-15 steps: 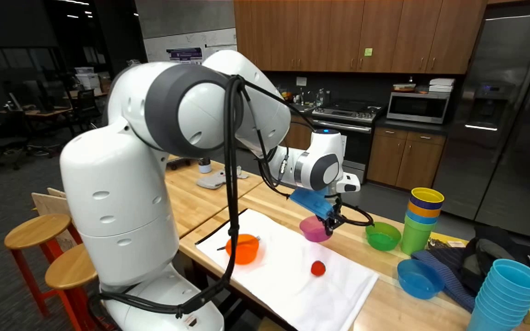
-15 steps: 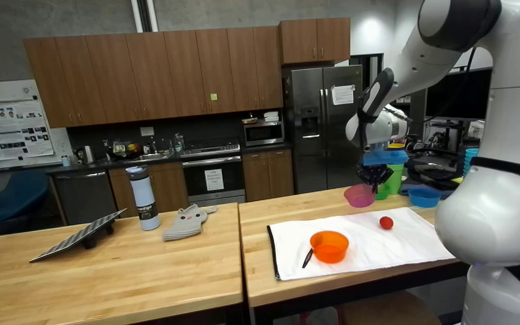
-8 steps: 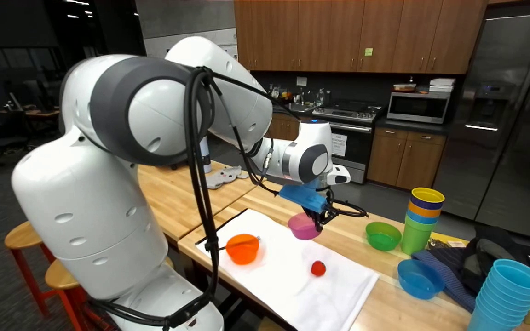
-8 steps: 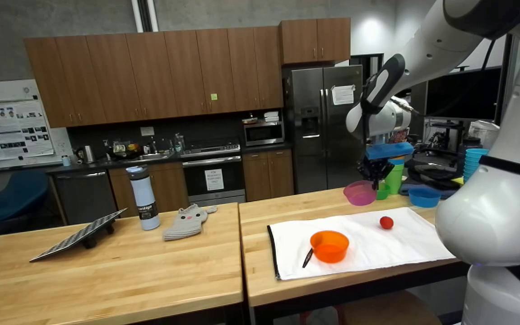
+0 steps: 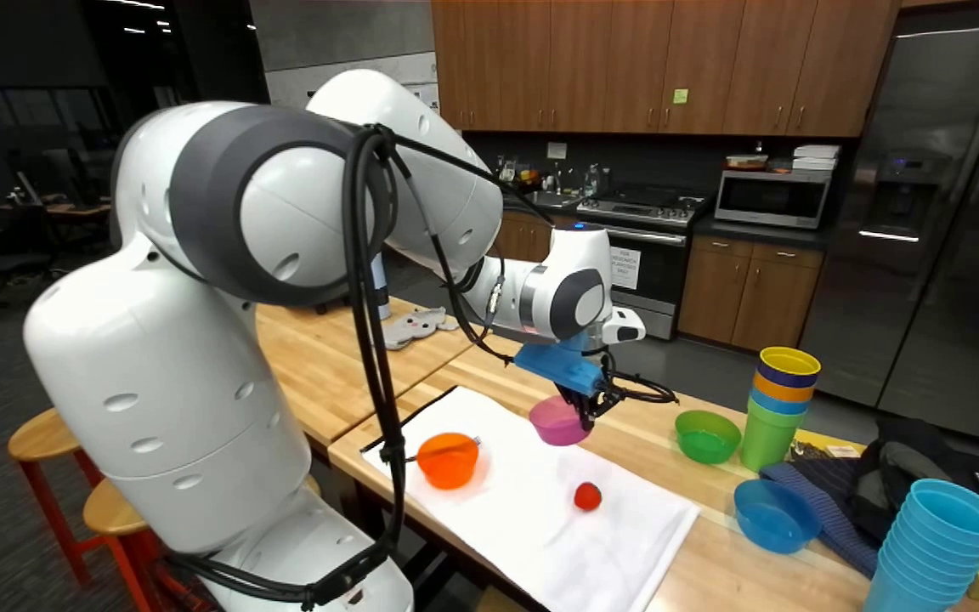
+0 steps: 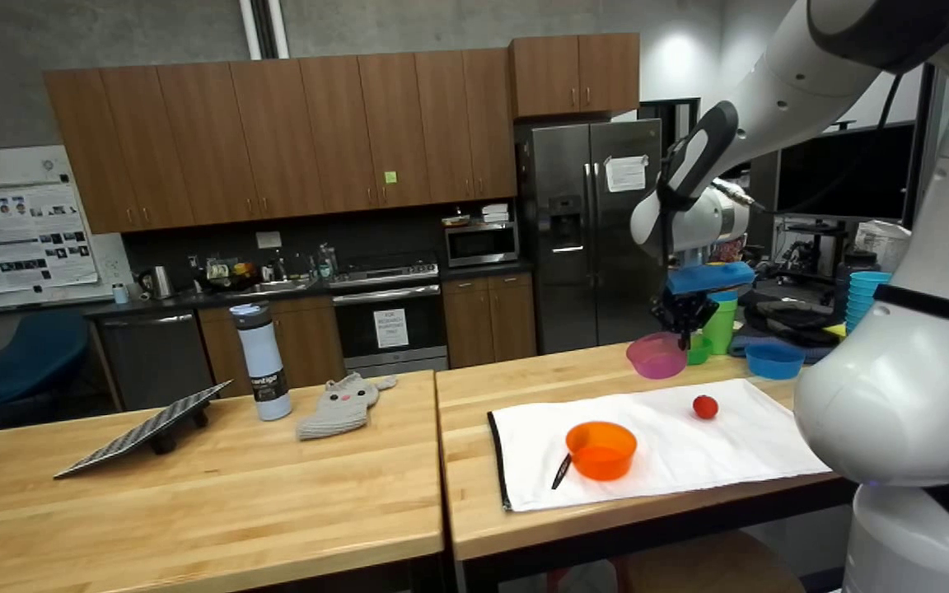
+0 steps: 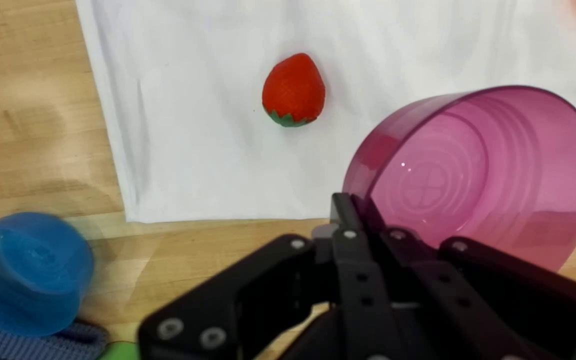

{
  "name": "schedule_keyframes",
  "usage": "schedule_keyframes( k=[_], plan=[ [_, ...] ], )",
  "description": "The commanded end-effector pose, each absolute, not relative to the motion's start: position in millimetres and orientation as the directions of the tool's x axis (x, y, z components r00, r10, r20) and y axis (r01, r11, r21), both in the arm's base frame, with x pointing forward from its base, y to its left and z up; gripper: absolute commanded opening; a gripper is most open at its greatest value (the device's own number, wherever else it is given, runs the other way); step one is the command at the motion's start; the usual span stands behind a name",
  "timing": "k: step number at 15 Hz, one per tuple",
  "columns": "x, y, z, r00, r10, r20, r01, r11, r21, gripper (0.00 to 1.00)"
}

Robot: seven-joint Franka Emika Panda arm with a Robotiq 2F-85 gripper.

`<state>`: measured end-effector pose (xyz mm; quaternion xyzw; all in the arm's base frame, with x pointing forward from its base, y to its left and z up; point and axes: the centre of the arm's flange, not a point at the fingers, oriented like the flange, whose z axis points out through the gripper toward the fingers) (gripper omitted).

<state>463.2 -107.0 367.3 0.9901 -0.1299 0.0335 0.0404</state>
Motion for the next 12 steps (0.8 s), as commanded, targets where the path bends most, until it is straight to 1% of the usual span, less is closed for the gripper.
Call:
schedule_keyframes(
  k=[1,7,12],
  plan=[
    [460,-84,362,0.982,-0.181,0.061,-0.186,-0.98,0.071,0.01],
    [451,-32,359,1.0,-0.002,0.03,-0.004,-0.997,0.079,0.01],
    [434,-27,377,0.997,0.078,0.022,0.075,-0.993,0.093,0.01]
  ],
)
